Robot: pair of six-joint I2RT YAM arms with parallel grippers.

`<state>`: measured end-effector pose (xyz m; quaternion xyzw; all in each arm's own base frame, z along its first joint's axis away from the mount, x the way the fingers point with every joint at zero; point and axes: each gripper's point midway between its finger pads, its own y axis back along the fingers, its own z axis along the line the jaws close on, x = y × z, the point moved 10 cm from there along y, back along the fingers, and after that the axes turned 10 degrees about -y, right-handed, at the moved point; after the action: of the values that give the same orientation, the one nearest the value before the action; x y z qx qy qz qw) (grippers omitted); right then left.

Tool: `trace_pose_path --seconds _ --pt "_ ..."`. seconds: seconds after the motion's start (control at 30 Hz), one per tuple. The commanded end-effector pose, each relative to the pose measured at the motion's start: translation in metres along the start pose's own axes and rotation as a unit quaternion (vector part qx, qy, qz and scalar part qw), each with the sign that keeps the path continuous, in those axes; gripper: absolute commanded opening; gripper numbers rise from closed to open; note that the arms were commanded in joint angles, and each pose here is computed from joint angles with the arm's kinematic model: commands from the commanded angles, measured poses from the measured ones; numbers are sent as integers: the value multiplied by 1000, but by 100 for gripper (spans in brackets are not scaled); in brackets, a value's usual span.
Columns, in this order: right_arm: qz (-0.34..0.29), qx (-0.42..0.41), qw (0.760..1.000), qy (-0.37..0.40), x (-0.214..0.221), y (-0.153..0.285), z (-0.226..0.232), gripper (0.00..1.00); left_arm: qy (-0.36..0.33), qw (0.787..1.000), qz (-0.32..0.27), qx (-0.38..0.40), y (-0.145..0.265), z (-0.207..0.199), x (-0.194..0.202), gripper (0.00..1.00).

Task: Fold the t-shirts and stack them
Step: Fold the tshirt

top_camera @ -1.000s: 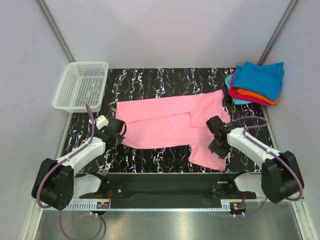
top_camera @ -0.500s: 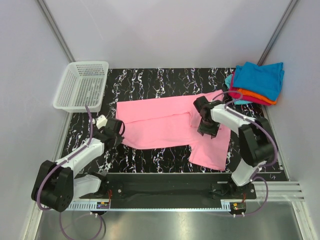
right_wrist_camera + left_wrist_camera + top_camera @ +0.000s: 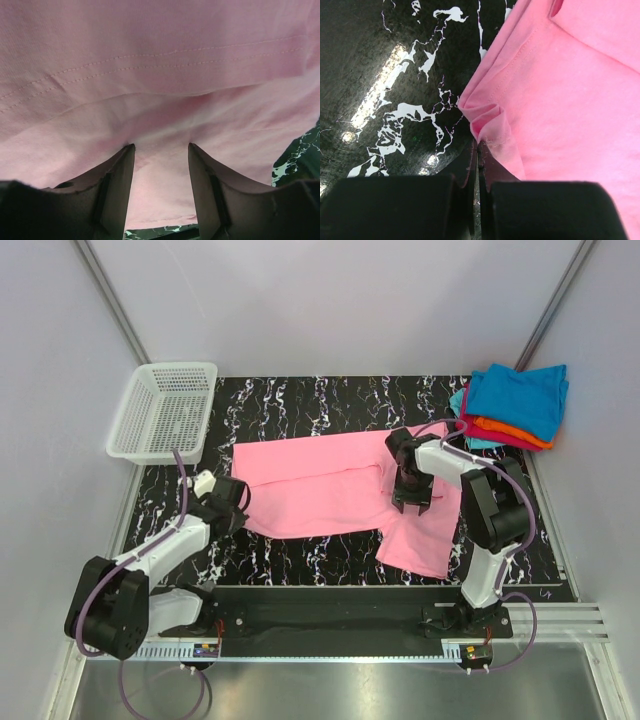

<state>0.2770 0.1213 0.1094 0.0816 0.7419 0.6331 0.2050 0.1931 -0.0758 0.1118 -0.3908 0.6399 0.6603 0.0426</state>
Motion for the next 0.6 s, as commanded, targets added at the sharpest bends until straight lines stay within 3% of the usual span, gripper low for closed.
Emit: trace_pose_path --seconds 0.0,0.3,0.57 --pt "26 -49 998 -5 -3 -28 14 56 0 1000 -12 13 1 -8 -10 0" --pt "64 -129 989 -25 -26 -25 8 55 -5 1000 -10 12 -11 -26 -34 0" --pt "66 -110 992 -12 -33 -27 -3 55 -4 999 -41 18 -26 -54 -90 0"
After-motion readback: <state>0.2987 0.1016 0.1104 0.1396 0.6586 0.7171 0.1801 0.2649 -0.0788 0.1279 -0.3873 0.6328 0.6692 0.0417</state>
